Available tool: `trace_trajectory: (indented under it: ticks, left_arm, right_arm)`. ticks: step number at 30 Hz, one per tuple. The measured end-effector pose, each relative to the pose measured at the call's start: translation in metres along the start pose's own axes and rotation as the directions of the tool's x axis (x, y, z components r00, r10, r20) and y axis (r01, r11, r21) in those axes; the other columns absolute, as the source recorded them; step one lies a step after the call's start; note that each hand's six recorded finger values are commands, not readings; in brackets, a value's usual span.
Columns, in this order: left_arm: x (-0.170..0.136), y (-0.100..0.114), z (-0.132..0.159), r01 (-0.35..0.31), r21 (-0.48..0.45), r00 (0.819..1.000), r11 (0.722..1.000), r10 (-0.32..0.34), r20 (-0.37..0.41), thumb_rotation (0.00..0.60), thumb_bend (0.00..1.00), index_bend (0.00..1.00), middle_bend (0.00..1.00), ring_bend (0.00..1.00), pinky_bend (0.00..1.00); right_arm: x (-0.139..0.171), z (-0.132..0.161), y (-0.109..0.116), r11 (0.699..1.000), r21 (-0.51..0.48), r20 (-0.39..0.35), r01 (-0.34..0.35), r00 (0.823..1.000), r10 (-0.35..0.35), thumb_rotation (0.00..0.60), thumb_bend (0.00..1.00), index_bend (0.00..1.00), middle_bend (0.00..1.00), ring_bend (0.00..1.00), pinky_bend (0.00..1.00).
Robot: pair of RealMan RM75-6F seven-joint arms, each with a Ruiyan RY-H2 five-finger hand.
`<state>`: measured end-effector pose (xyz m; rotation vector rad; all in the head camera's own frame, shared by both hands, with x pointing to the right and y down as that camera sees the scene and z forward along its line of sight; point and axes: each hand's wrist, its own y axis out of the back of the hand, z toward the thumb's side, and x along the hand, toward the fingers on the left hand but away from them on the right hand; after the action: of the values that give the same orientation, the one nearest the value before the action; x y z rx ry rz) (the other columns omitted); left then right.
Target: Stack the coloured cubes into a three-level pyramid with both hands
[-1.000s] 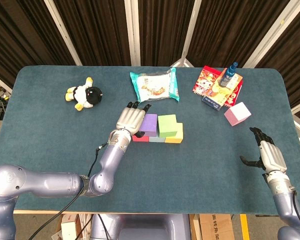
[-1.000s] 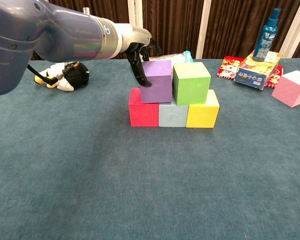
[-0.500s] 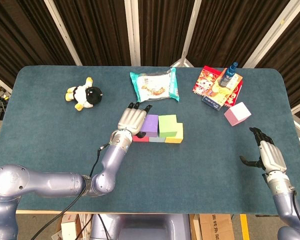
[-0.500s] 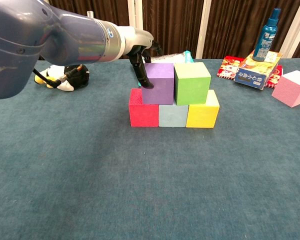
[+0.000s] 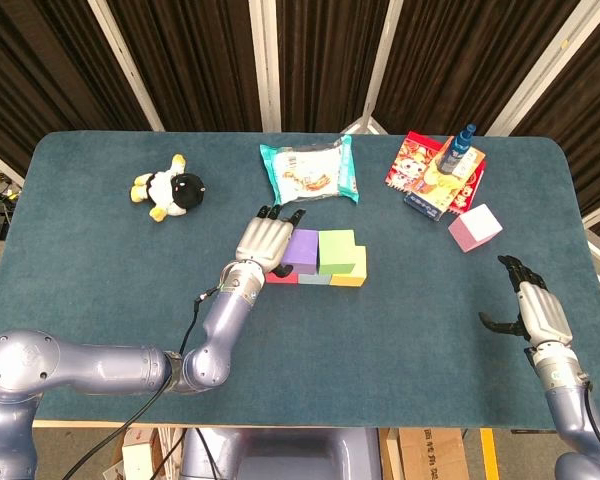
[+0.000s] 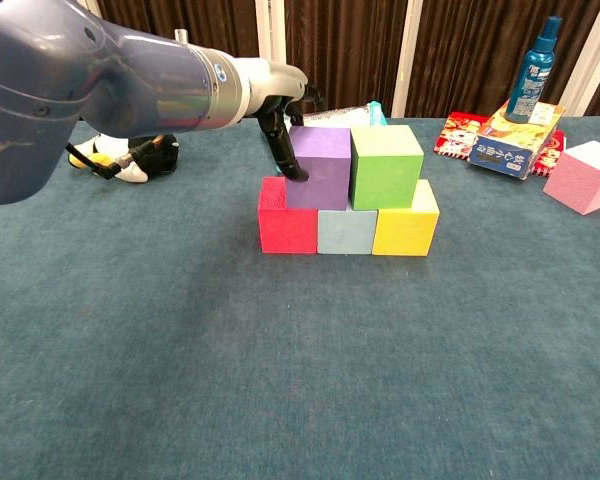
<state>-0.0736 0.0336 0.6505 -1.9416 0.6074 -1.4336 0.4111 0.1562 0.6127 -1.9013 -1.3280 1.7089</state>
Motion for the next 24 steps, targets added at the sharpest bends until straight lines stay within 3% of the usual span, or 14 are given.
trace_trajectory:
  ticks: [7, 14, 24]
  left_arm:
    - [0.000, -0.001, -0.001, 0.007, 0.000, 1.000, 1.000, -0.007, -0.003, 0.600, 0.30, 0.04, 0.19, 0.04, 0.07]
    - [-0.003, 0.002, 0.000, 0.003, -0.015, 1.000, 1.000, -0.003, 0.006, 0.600, 0.21, 0.01, 0.10, 0.00, 0.05]
    - [-0.016, 0.022, 0.003, -0.042, -0.061, 0.997, 0.997, 0.046, 0.056, 0.600, 0.15, 0.00, 0.06, 0.00, 0.04]
  right_arm:
    - [0.000, 0.000, 0.000, 1.000, 0.000, 0.000, -0.001, 1.000, 0.001, 0.600, 0.31, 0.00, 0.00, 0.00, 0.00]
    - [0.000, 0.000, -0.001, 1.000, -0.001, -0.001, -0.008, 1.000, 0.008, 0.600, 0.31, 0.00, 0.00, 0.00, 0.00]
    - [0.001, 0.002, -0.003, 1.000, 0.004, -0.008, -0.018, 1.000, 0.018, 0.600, 0.31, 0.00, 0.00, 0.00, 0.00]
